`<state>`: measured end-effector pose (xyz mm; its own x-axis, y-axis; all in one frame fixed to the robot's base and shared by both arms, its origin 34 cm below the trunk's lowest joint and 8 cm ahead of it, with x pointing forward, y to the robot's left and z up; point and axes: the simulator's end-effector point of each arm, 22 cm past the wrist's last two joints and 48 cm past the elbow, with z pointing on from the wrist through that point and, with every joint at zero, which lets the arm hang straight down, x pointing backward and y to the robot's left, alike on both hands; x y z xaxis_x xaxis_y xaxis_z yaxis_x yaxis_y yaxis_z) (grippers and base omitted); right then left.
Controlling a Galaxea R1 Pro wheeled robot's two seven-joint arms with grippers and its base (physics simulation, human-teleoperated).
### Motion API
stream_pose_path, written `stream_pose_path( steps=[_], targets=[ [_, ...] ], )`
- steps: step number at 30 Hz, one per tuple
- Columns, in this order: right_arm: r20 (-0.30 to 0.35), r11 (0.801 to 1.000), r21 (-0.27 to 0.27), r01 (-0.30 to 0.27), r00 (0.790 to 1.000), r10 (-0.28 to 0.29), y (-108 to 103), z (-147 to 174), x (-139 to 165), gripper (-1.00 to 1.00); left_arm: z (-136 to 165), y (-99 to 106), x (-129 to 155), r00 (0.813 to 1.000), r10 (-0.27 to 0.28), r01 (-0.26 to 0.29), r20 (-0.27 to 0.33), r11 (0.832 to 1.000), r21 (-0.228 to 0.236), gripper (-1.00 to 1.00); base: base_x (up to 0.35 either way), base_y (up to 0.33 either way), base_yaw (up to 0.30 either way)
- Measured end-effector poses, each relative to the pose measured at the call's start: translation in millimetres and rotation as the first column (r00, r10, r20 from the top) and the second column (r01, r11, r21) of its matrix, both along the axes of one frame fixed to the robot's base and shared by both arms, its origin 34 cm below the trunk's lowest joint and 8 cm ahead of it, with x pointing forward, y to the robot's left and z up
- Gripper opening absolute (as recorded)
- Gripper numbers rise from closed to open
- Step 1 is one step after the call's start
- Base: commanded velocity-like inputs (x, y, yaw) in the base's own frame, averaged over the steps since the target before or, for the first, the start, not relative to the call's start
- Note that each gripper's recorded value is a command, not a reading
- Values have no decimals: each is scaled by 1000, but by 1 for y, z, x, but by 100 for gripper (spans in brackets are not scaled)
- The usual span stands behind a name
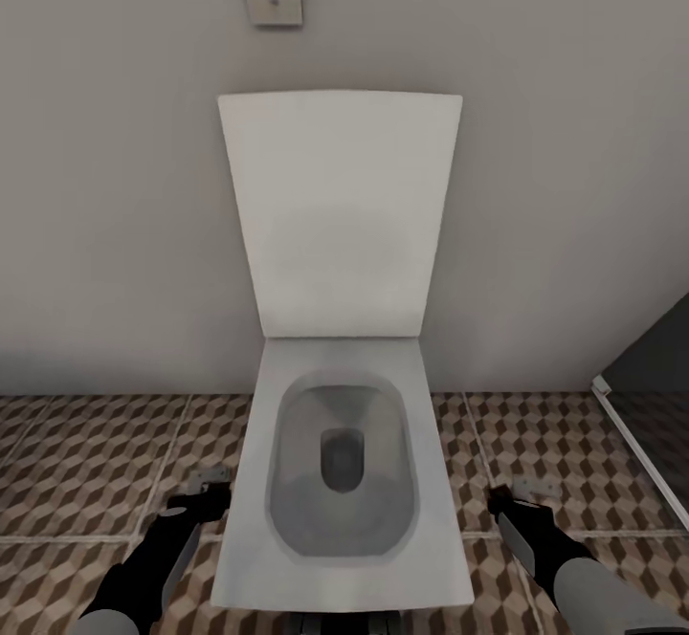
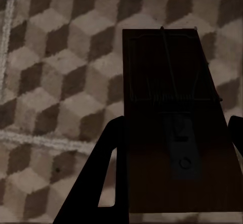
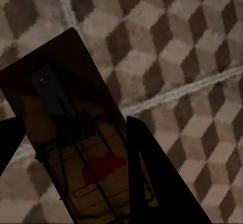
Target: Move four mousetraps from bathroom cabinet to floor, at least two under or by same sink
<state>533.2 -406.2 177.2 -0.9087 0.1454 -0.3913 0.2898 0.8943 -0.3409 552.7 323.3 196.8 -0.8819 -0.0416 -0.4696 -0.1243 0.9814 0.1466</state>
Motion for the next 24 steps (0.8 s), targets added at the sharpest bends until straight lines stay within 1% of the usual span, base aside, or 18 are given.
stream_pose_path(
  steps=[19,24],
  targets=[
    [-77,1000,1,-9,997,9,0,-36,-25,-100,-42,-1,-31,996,3,-4,-91,1000,-9,-100,0,0,0],
    [-95,1000,10,-28,995,28,4,-46,-30,-100,-51,0,-37,994,4,-4,-107,1000,-6,-100,0,0,0]
  ],
)
